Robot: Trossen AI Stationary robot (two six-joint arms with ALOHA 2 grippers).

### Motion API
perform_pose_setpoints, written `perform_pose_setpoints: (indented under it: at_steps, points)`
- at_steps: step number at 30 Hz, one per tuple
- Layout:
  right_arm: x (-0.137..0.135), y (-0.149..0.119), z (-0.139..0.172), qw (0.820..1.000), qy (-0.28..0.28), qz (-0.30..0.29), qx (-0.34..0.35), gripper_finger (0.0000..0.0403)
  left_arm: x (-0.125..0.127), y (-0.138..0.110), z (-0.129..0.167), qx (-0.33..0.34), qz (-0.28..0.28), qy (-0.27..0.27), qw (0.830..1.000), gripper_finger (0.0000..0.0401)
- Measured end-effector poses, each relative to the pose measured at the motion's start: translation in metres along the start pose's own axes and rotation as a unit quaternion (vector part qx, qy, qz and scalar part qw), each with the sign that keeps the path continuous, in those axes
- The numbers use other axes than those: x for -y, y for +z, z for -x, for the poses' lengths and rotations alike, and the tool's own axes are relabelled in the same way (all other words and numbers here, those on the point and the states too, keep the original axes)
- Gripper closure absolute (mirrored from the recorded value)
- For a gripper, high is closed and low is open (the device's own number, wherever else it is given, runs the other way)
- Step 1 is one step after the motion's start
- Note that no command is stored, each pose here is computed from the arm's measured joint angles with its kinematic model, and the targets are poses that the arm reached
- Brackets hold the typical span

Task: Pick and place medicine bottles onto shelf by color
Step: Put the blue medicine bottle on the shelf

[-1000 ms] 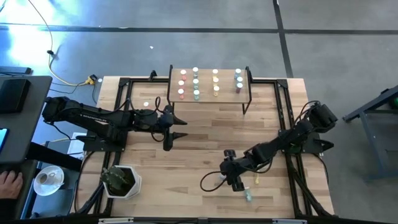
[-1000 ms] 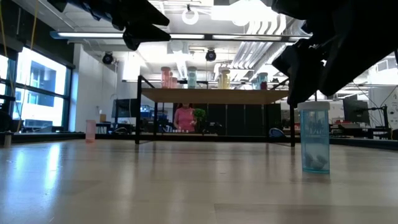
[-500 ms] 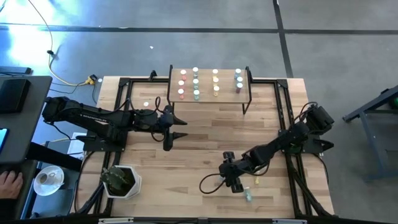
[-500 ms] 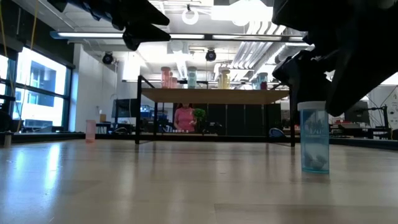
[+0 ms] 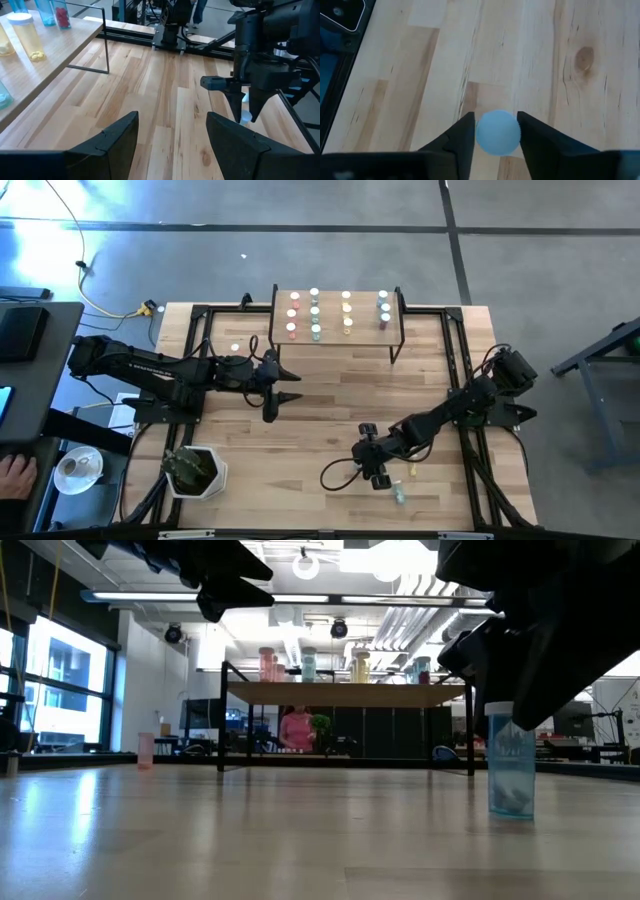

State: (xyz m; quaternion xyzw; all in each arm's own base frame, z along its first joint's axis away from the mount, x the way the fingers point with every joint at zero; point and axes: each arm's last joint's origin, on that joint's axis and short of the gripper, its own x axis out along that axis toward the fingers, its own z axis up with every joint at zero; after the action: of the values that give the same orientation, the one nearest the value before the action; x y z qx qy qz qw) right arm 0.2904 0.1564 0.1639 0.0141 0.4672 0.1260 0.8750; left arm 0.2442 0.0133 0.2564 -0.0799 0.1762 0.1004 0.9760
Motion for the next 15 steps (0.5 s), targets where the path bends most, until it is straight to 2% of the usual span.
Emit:
perform_pose_setpoints:
  at_steps: [5,15]
  points:
    - [0.0000,0.0000,0.0001,1.000,0.000,0.000,0.000,0.0291,0.0000,0.0000,0.0000,0.000,0.000,0.000,1.000,0.0176]
    - [0.0000,0.0013,0.0041,1.000,-0.002,0.000,0.005,0.0295,0.0000,0.0001,0.0000,0.000,0.000,0.000,1.000,0.0176]
